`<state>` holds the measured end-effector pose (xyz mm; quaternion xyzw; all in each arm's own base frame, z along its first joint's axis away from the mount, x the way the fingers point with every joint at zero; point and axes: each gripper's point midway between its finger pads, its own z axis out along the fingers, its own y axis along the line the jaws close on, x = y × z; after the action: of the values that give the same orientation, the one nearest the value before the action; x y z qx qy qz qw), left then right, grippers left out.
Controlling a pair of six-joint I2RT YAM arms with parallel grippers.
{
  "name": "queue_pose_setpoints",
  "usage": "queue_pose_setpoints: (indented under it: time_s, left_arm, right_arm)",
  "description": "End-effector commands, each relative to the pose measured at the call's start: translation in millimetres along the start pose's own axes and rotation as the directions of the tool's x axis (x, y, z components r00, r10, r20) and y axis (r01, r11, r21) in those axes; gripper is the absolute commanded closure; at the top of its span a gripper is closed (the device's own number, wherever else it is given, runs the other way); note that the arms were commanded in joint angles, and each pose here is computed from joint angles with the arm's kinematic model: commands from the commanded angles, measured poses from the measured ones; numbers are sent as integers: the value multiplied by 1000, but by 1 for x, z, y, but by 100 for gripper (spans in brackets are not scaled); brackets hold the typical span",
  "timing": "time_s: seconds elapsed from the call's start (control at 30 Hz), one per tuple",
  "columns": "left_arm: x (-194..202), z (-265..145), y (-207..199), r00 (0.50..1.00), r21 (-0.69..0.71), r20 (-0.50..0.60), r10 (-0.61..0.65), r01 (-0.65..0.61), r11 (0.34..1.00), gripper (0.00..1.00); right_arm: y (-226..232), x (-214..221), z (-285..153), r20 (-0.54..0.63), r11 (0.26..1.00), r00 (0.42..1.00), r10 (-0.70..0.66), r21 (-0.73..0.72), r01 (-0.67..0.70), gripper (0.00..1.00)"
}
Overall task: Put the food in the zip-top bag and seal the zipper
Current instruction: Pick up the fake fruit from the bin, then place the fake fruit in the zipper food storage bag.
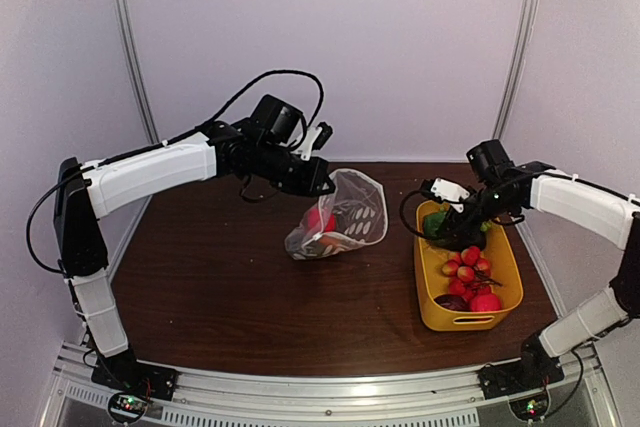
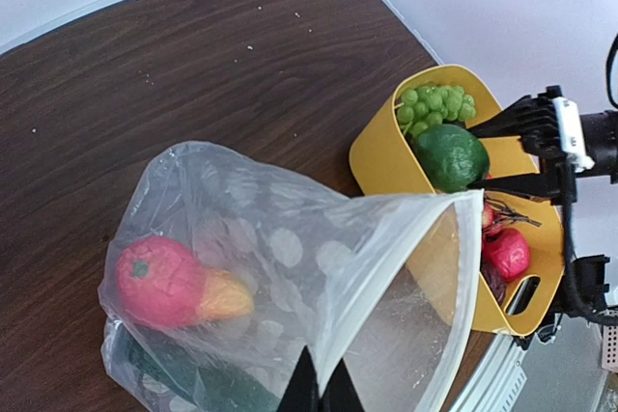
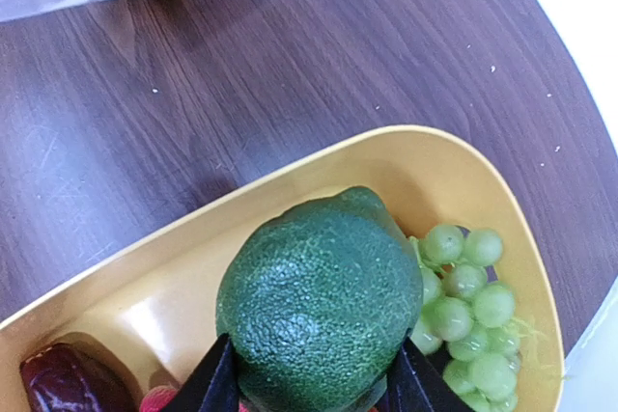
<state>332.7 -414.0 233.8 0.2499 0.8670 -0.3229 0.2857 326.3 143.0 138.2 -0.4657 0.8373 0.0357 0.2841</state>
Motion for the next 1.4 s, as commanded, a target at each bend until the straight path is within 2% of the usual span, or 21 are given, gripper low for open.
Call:
queue_pose_setpoints:
  time_s: [0.0,0.13,0.27,0.43,0.63,1.03,1.1,1.23,1.37]
  left_arm:
    - [-10,-6,0,999,10,30,24,-24,1000,100]
    - [-9,-1,0,999,20,26,19,-19,1000,100]
    - [-10,2,-1,1000,29,26,13,-14,999,100]
    - [-12,1,-5,1000,47,29,9,-10,999,100]
    - [-14,-1,-11,1000,73,26,5,-7,997,100]
    - [-20,-9,-15,999,80,43,11,-15,997,100]
    - [-20,-9,-15,999,79,44,12,-15,997,100]
    - [-21,-11,-15,999,75,49,13,-17,997,100]
    - [-20,-10,-13,999,65,49,14,-17,998,100]
  right_arm:
    - [11,-6,-38,34,999,999,34,-29,-33,67]
    - [26,-26,-71,130,997,991,19,-76,-9,67]
    - [51,-68,-107,307,986,952,-3,-156,54,66]
    - [85,-117,-122,422,960,904,-74,-215,180,65]
    - [111,-149,-113,437,919,892,-119,-292,265,65]
    - [102,-170,-70,346,946,924,-160,-213,243,62]
    - [99,-171,-65,334,952,928,-165,-191,238,58]
    - [93,-175,-63,322,965,934,-157,-151,214,40]
    - [97,-178,-78,350,961,926,-144,-172,215,36]
